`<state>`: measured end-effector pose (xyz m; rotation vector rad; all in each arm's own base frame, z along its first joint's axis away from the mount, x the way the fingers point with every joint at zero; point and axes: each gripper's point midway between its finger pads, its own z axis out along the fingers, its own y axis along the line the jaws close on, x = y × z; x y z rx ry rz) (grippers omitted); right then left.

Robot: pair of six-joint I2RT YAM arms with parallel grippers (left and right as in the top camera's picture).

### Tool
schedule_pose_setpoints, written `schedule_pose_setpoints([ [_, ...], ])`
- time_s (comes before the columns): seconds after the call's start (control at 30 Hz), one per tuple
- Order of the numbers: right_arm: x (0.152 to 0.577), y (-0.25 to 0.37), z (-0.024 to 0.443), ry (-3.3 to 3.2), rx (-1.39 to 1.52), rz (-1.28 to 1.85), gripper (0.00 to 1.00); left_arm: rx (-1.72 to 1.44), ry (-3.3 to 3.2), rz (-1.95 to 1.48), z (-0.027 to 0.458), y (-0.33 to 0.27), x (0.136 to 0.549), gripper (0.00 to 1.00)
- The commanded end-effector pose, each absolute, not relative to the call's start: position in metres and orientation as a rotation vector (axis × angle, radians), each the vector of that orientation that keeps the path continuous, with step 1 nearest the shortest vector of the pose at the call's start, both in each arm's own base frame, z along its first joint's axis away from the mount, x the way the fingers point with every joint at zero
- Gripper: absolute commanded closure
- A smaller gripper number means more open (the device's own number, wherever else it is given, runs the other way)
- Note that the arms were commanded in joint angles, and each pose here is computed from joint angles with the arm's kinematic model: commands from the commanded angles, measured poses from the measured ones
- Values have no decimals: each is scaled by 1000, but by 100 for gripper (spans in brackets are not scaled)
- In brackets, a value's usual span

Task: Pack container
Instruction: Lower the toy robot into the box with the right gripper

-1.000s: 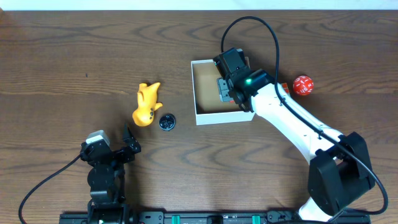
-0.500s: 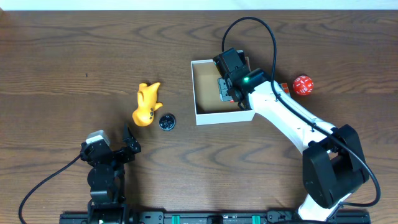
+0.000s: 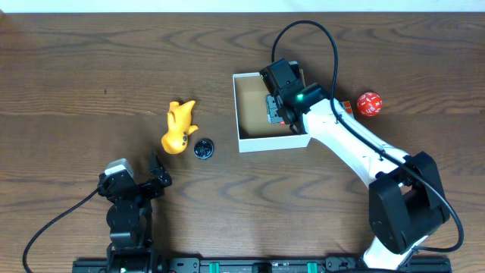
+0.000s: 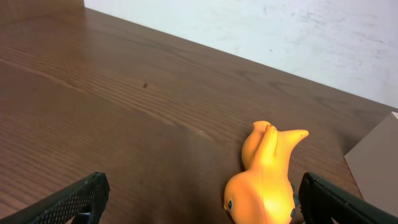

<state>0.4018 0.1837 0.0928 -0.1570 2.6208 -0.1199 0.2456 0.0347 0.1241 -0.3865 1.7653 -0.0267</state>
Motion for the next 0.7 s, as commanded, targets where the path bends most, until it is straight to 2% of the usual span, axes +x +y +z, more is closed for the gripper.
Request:
schedule_pose_setpoints([
  [0.0, 406, 182, 95, 2617, -121, -128, 78, -398, 1811, 18, 107, 39, 242, 2],
  [0.67, 393, 185, 88, 2682, -132, -96, 77, -398, 1811, 18, 107, 39, 242, 2],
])
